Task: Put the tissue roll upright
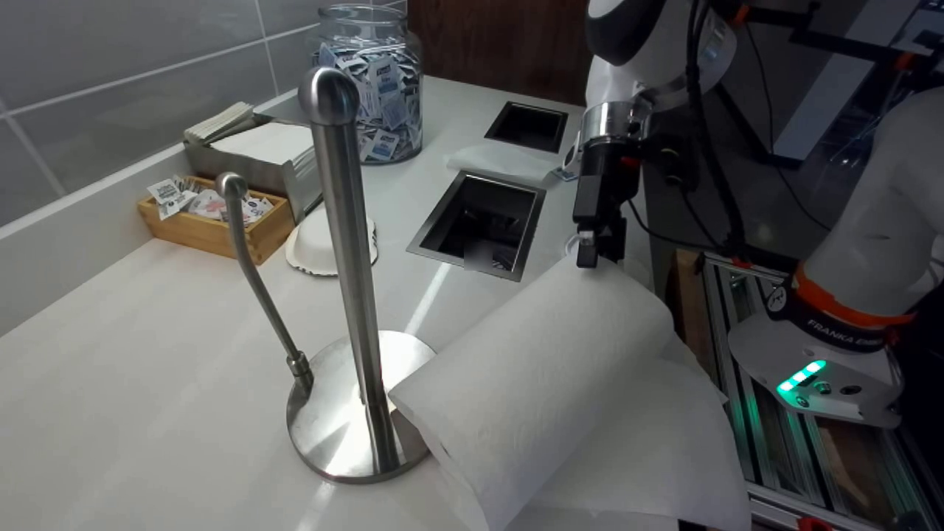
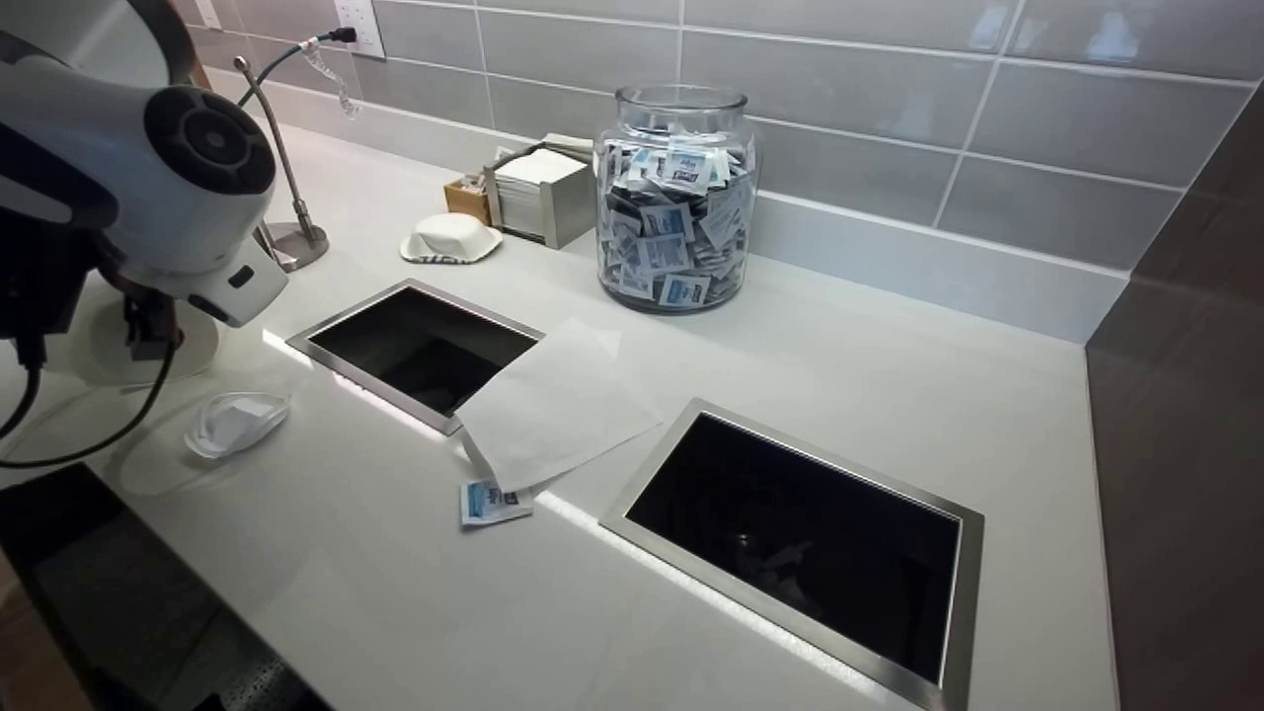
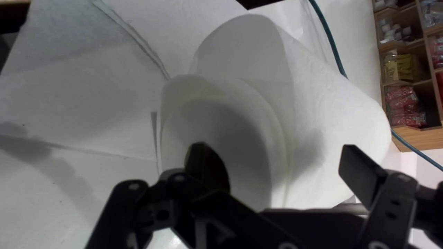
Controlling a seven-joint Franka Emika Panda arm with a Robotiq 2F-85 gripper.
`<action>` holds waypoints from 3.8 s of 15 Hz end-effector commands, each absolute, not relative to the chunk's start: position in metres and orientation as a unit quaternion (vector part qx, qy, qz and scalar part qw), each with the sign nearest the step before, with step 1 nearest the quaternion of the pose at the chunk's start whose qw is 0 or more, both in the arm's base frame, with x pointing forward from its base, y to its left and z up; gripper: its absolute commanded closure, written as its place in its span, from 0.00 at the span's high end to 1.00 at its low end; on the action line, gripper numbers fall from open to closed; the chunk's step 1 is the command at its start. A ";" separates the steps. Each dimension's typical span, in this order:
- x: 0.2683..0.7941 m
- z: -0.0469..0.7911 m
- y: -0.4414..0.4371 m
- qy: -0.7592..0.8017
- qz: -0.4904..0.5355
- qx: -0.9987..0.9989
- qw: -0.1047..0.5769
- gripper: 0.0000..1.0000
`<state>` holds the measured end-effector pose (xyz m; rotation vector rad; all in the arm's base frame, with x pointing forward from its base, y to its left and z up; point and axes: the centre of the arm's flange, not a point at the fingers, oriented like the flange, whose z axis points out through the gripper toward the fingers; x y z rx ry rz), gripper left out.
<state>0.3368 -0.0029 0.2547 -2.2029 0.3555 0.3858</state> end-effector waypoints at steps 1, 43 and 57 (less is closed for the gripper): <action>0.325 0.241 0.008 0.150 0.148 -0.866 0.453 1.00; 0.355 0.438 0.055 0.029 0.072 -0.882 0.465 0.08; 0.351 0.517 0.172 -0.086 -0.022 -0.988 0.125 0.08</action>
